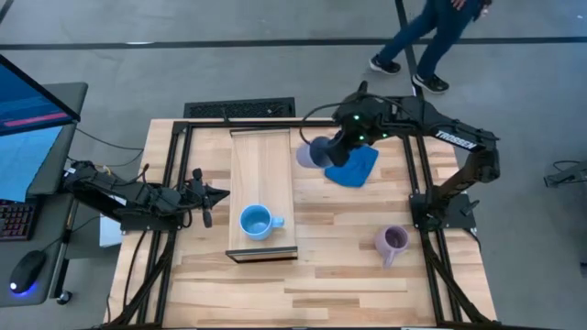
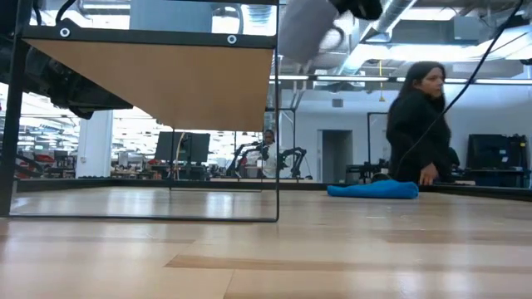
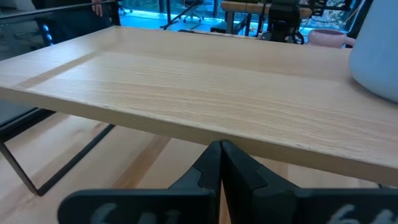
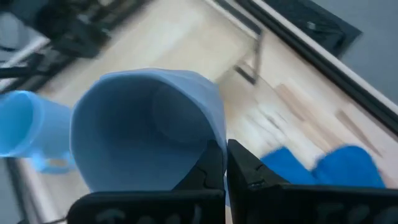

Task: Stack small to large cups/mugs on shelf
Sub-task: Put the blue mug on the shelf

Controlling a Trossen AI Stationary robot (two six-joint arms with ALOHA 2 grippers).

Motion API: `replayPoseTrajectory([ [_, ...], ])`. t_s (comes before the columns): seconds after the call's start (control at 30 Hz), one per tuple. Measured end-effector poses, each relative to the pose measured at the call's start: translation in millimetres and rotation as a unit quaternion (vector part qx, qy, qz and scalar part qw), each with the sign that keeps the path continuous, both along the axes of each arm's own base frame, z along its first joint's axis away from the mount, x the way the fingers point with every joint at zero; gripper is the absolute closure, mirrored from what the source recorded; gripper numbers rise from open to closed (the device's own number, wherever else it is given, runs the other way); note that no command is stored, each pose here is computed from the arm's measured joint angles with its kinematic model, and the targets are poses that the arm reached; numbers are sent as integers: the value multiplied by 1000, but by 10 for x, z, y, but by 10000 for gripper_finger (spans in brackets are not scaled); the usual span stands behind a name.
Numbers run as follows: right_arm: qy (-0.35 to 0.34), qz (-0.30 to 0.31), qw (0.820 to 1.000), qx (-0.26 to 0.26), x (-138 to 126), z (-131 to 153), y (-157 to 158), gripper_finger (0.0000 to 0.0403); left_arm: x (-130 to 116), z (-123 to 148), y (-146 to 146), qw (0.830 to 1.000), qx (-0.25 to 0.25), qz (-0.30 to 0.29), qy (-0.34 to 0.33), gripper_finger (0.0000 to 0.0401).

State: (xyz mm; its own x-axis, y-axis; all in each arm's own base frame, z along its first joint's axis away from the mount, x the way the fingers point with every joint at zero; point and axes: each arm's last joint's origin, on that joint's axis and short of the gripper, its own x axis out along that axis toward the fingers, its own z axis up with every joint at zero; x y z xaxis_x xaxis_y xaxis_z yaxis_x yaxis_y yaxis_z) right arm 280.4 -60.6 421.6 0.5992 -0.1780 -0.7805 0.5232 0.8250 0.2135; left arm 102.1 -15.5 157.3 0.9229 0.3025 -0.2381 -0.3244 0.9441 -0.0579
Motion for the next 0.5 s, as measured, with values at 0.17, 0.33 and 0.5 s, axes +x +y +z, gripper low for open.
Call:
replayPoseTrajectory([
  [0.17, -4, 18, 1000, 2, 112, 223, 99, 393, 0, 0, -1, 1000, -14, 2, -4, 401],
  [0.33, 37, 22, 999, 9, 317, 257, 97, 393, 0, 0, -1, 1000, -22, 3, -7, 401],
  [0.5, 45, 34, 998, 27, 558, 186, 69, 394, 1, -1, -2, 1000, -22, 2, -7, 401],
])
